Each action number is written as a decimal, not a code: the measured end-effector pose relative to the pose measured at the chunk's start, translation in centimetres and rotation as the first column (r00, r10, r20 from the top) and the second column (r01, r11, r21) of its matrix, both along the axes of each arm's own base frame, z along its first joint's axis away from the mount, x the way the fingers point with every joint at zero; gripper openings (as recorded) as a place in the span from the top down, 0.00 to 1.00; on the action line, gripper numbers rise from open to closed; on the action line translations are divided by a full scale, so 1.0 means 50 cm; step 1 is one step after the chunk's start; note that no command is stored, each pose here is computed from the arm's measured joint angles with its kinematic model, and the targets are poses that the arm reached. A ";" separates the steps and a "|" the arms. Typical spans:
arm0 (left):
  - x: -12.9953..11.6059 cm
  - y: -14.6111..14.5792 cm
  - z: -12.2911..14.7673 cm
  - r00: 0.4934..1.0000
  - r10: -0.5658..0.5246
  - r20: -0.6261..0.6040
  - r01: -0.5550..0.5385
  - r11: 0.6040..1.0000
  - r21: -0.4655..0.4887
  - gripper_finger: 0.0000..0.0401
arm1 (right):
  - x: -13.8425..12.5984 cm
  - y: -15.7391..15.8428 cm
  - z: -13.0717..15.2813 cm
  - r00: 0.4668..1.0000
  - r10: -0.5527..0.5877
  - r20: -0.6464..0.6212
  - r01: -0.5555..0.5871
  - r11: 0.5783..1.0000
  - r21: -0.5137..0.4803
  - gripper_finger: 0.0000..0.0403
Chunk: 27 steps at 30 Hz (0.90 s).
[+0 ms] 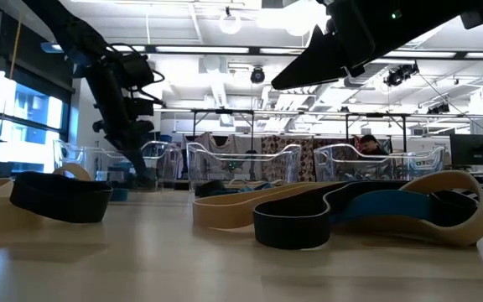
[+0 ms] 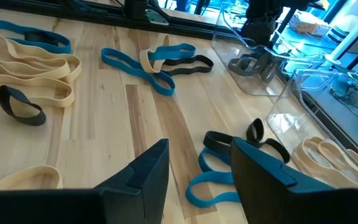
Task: Sort rubber bands into baskets
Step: Put the black rubber band into the left transparent bin, then put the brown rubber band into the middle transparent bin
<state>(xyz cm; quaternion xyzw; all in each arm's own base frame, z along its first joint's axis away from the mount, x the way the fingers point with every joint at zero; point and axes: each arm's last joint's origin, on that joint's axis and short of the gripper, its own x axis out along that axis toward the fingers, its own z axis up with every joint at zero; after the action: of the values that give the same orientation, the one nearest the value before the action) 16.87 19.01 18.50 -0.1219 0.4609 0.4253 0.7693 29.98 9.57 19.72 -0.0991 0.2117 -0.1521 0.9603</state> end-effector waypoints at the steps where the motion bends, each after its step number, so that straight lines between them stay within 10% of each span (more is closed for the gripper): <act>1: 0.001 0.001 0.002 1.000 0.001 0.007 -0.001 1.000 0.007 0.73 | 0.000 0.000 0.000 1.000 0.000 0.000 0.000 1.000 0.001 0.61; 16: -0.024 -0.035 0.067 0.992 -0.050 0.120 0.046 0.998 0.037 0.60 | 0.000 0.000 0.000 1.000 0.000 0.001 0.000 1.000 0.002 0.61; 27: -0.045 -0.167 0.148 0.848 -0.410 0.336 0.439 0.899 -0.009 0.60 | 0.000 0.000 0.000 1.000 0.000 0.001 0.000 1.000 0.002 0.61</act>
<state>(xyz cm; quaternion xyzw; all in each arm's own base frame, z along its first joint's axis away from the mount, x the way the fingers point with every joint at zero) 14.64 10.67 25.88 -0.1183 0.3604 0.1985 0.9037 29.98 9.57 19.72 -0.0979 0.2116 -0.1519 0.9605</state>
